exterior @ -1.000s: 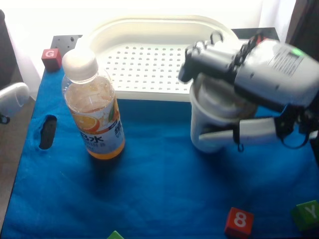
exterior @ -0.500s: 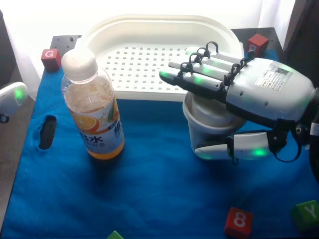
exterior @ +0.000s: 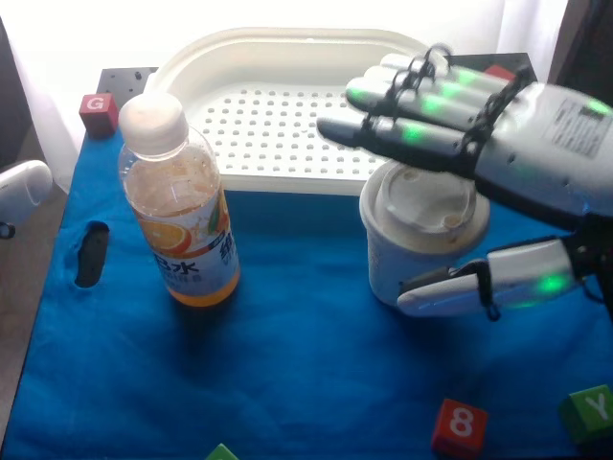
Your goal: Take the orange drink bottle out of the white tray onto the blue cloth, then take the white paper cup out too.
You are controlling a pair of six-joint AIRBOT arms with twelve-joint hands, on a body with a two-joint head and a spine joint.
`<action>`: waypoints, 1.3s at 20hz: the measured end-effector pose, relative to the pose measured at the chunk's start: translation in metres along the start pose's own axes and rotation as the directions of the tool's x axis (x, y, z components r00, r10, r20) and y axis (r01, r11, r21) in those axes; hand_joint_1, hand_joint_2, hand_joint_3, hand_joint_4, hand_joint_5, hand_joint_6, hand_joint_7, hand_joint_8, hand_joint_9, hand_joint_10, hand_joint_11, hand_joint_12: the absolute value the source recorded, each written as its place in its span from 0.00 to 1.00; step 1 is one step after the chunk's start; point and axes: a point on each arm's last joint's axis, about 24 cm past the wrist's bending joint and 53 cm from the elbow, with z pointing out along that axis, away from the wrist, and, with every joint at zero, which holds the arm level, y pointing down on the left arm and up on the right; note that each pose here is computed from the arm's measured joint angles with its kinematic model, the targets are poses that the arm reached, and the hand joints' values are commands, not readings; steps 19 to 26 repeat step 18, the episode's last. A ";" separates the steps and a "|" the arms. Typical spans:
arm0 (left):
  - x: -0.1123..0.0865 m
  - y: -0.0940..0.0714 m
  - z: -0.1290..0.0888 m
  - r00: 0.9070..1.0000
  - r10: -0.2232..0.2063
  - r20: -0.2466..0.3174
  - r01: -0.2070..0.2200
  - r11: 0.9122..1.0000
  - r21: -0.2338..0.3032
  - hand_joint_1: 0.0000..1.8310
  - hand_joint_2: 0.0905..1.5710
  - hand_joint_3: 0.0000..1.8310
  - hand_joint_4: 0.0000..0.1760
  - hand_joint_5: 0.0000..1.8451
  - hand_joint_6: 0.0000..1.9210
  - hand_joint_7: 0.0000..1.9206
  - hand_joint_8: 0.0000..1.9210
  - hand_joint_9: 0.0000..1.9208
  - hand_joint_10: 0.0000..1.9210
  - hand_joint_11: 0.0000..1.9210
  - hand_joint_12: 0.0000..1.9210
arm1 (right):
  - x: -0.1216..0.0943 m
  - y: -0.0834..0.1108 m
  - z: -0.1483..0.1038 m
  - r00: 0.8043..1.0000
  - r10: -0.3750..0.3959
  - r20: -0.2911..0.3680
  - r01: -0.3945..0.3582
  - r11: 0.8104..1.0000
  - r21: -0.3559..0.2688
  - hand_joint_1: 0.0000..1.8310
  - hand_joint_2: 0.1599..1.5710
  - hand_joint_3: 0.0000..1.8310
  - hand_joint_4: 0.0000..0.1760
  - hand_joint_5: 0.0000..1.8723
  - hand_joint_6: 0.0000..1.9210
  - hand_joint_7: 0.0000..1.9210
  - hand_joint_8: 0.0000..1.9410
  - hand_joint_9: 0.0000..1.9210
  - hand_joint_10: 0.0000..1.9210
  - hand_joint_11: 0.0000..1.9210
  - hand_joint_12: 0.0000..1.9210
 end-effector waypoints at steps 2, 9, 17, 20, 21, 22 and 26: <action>0.001 -0.001 0.000 1.000 0.000 -0.002 0.000 1.000 0.004 0.29 0.75 0.00 0.83 0.02 0.00 0.00 0.00 0.01 0.00 0.00 0.36 | -0.039 0.012 -0.013 0.994 -0.001 0.109 0.004 0.999 -0.034 0.16 0.58 0.00 0.60 0.00 0.00 0.00 0.00 0.00 0.00 0.00 0.00; -0.001 -0.018 0.001 1.000 0.012 -0.017 -0.011 0.997 0.074 0.31 0.77 0.00 0.80 0.00 0.00 0.00 0.00 0.00 0.00 0.00 0.09 | -0.093 0.003 -0.041 0.961 -0.025 0.276 0.024 1.000 0.007 0.37 0.82 0.00 0.00 0.05 0.04 0.10 0.02 0.00 0.28 0.00 0.69; -0.014 -0.046 0.014 0.999 0.030 0.015 -0.032 0.985 0.172 0.28 0.77 0.00 0.97 0.00 0.00 0.00 0.00 0.00 0.00 0.01 0.00 | -0.124 -0.005 -0.059 0.927 -0.130 0.350 0.100 0.990 0.102 0.23 0.83 0.00 0.00 0.01 0.03 0.00 0.00 0.00 0.00 0.00 0.01; -0.016 -0.050 0.017 0.999 0.033 0.018 -0.036 0.982 0.186 0.28 0.77 0.00 0.89 0.00 0.00 0.00 0.00 0.00 0.00 0.01 0.01 | -0.126 -0.003 -0.060 0.924 -0.137 0.357 0.107 0.989 0.102 0.24 0.84 0.01 0.00 0.00 0.02 0.00 0.00 0.00 0.00 0.00 0.00; -0.016 -0.050 0.017 0.999 0.033 0.018 -0.036 0.982 0.186 0.28 0.77 0.00 0.89 0.00 0.00 0.00 0.00 0.00 0.00 0.01 0.01 | -0.126 -0.003 -0.060 0.924 -0.137 0.357 0.107 0.989 0.102 0.24 0.84 0.01 0.00 0.00 0.02 0.00 0.00 0.00 0.00 0.00 0.00; -0.016 -0.050 0.017 0.999 0.033 0.018 -0.036 0.982 0.186 0.28 0.77 0.00 0.89 0.00 0.00 0.00 0.00 0.00 0.00 0.01 0.01 | -0.126 -0.003 -0.060 0.924 -0.137 0.357 0.107 0.989 0.102 0.24 0.84 0.01 0.00 0.00 0.02 0.00 0.00 0.00 0.00 0.00 0.00; -0.016 -0.050 0.017 0.999 0.033 0.018 -0.036 0.982 0.186 0.28 0.77 0.00 0.89 0.00 0.00 0.00 0.00 0.00 0.00 0.01 0.01 | -0.126 -0.003 -0.060 0.924 -0.137 0.357 0.107 0.989 0.102 0.24 0.84 0.01 0.00 0.00 0.02 0.00 0.00 0.00 0.00 0.00 0.00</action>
